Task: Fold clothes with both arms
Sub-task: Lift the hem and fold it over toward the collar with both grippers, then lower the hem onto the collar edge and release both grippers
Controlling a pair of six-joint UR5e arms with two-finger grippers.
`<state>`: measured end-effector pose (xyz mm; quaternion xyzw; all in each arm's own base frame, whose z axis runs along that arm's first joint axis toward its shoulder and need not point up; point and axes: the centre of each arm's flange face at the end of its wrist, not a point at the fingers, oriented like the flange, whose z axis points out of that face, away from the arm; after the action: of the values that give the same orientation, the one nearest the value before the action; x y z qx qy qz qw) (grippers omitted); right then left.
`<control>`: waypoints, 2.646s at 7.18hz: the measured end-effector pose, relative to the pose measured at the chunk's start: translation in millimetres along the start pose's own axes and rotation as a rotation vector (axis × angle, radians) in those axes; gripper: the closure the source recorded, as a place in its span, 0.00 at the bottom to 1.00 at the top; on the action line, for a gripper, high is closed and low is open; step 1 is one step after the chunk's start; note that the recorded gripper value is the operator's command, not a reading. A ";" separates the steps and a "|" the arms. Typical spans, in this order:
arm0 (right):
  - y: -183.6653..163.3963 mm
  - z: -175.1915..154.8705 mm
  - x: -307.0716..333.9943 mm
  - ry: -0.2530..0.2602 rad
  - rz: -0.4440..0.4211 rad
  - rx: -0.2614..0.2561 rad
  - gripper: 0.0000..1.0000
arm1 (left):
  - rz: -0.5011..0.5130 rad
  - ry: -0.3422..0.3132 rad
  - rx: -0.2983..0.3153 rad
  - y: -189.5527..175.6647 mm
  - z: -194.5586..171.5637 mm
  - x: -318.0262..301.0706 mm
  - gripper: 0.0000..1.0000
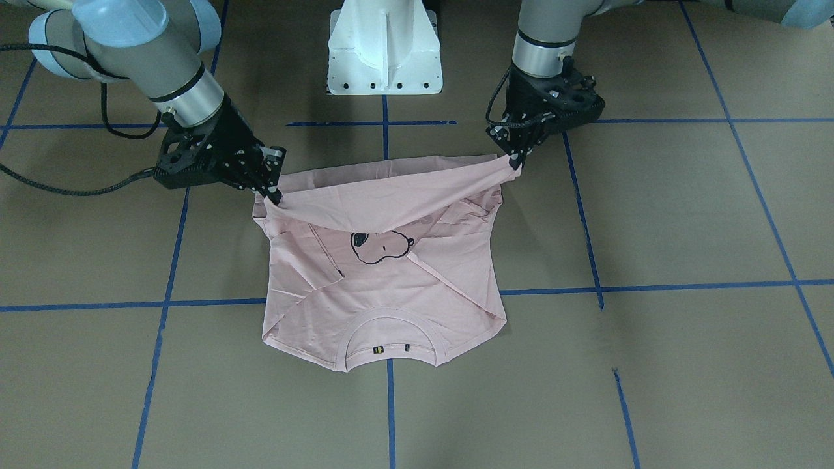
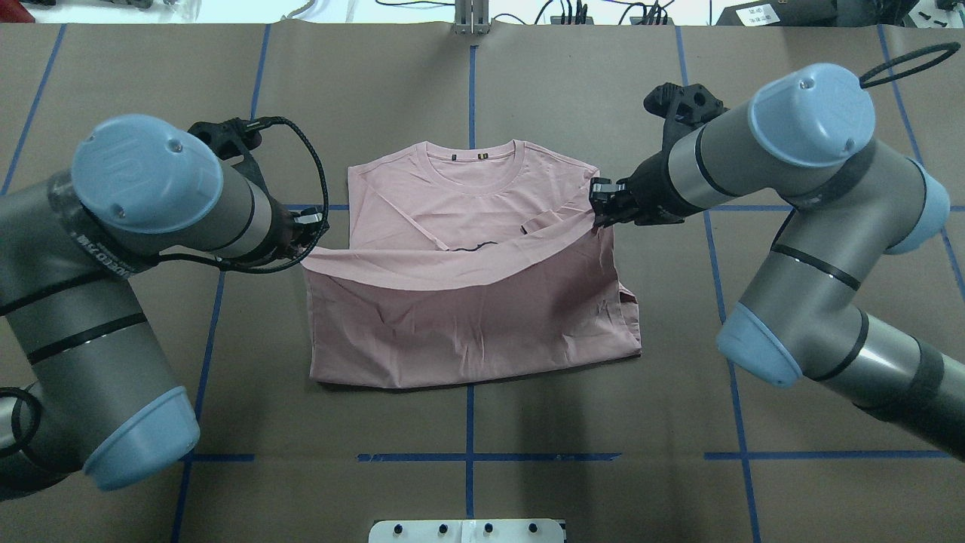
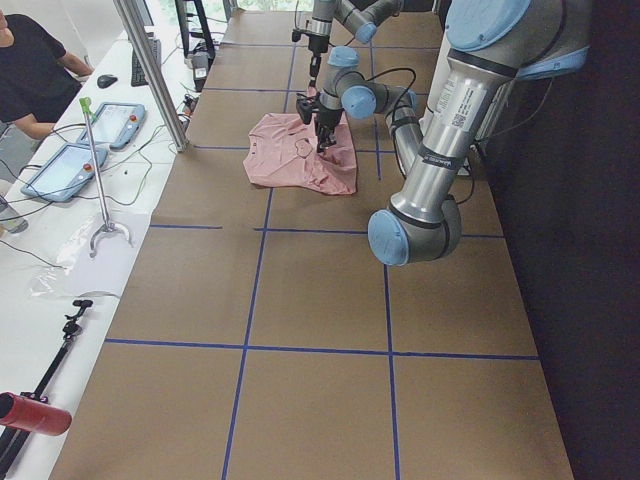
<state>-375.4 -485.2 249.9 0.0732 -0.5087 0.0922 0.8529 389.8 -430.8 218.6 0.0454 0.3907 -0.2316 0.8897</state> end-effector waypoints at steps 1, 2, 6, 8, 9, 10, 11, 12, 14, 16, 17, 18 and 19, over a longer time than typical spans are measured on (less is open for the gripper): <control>-32.0 10.7 3.7 0.023 -0.009 0.028 1.00 | -0.003 0.005 0.021 -22.5 22.1 2.4 1.00; -58.6 26.9 11.8 0.032 -0.018 0.049 1.00 | -0.007 0.011 0.035 -38.2 42.6 5.8 1.00; -116.8 89.6 21.8 0.041 -0.024 0.091 1.00 | -0.001 0.026 0.071 -83.6 107.0 21.6 1.00; -117.9 99.2 21.0 0.051 -0.022 0.091 1.00 | -0.003 0.037 0.077 -91.6 115.7 28.7 1.00; -112.8 102.6 20.2 0.050 -0.026 0.085 1.00 | -0.004 0.041 0.077 -91.6 115.8 32.0 1.00; -103.6 107.5 20.0 0.050 -0.033 0.074 1.00 | -0.004 0.042 0.075 -90.1 116.1 34.1 1.00; -93.4 113.3 23.3 0.050 -0.039 0.063 1.00 | -0.003 0.042 0.072 -88.7 116.6 34.7 1.00; -84.0 120.1 35.5 0.048 -0.049 0.056 1.00 | -0.003 0.041 0.071 -88.1 117.2 34.5 1.00; -69.7 130.7 68.9 0.025 -0.090 0.057 1.00 | -0.001 0.037 0.070 -87.7 119.4 32.5 1.00; -68.0 132.3 73.4 0.015 -0.105 0.071 1.00 | 0.002 0.028 0.070 -88.4 123.5 28.8 1.00; -68.9 131.8 70.8 0.013 -0.106 0.080 1.00 | 0.002 0.022 0.070 -89.1 126.8 27.3 1.00; -70.8 130.9 64.5 0.009 -0.103 0.086 1.00 | 0.003 0.018 0.068 -88.9 129.8 27.0 1.00; -74.8 130.3 52.2 0.001 -0.099 0.092 1.00 | 0.004 0.015 0.067 -88.9 134.0 27.6 1.00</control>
<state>-445.0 -582.1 355.0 0.1374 -0.4993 0.0730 0.8524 456.6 -555.3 300.3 0.0777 0.3892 -0.2424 0.8853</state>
